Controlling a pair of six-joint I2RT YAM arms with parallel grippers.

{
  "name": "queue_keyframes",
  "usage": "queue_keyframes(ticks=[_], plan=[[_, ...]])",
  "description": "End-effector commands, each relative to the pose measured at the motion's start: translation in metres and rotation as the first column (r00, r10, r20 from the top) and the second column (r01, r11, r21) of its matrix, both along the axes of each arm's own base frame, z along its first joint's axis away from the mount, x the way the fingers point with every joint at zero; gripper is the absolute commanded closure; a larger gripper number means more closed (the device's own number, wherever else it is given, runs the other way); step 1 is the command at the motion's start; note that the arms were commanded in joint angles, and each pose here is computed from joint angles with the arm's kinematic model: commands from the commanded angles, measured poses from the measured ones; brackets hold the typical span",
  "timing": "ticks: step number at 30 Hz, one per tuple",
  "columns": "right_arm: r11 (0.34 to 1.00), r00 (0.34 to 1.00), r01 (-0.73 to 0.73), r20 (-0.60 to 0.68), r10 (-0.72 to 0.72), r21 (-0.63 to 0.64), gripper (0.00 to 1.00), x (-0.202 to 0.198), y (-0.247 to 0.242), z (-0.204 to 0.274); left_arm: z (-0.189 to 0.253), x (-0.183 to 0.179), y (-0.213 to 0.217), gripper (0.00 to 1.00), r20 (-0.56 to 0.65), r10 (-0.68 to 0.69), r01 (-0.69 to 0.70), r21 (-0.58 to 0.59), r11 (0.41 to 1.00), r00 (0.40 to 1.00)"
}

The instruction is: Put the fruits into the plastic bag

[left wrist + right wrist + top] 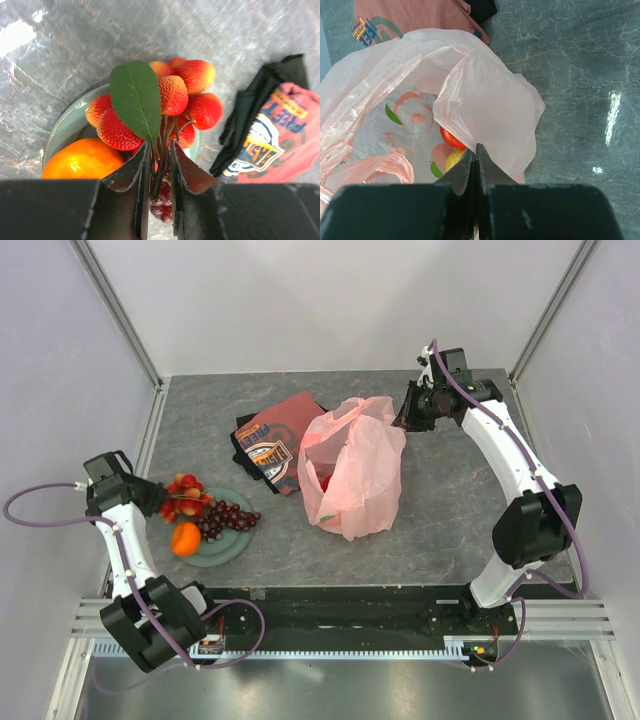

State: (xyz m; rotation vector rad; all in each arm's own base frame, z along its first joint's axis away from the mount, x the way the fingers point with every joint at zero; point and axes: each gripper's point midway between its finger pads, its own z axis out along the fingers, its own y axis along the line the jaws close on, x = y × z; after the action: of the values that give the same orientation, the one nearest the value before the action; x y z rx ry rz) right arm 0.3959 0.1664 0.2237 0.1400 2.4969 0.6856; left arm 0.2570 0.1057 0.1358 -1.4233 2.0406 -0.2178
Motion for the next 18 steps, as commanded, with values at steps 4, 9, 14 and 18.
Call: queue_keyframes(ticks=[4, 9, 14, 18], plan=[[1.0, 0.998, 0.005, 0.064, -0.006, 0.024, 1.0, -0.003, -0.001, 0.023, 0.056, 0.024, 0.017, 0.99, 0.164, 0.053, -0.061, 0.046, 0.997, 0.985], [1.0, 0.998, 0.008, 0.061, -0.009, 0.028, 1.0, -0.003, -0.001, 0.023, 0.074, 0.036, 0.008, 0.98, 0.256, -0.011, 0.001, 0.038, 0.999, 0.967], [1.0, 0.997, 0.01, 0.073, -0.012, 0.026, 1.0, -0.004, -0.002, 0.027, 0.128, 0.054, -0.014, 0.99, 0.451, -0.16, 0.139, 0.08, 0.987, 0.878], [1.0, 0.997, 0.008, 0.071, -0.01, 0.027, 1.0, -0.005, -0.002, 0.027, 0.173, 0.07, -0.034, 0.98, 0.554, -0.294, 0.242, 0.167, 0.956, 0.779]])
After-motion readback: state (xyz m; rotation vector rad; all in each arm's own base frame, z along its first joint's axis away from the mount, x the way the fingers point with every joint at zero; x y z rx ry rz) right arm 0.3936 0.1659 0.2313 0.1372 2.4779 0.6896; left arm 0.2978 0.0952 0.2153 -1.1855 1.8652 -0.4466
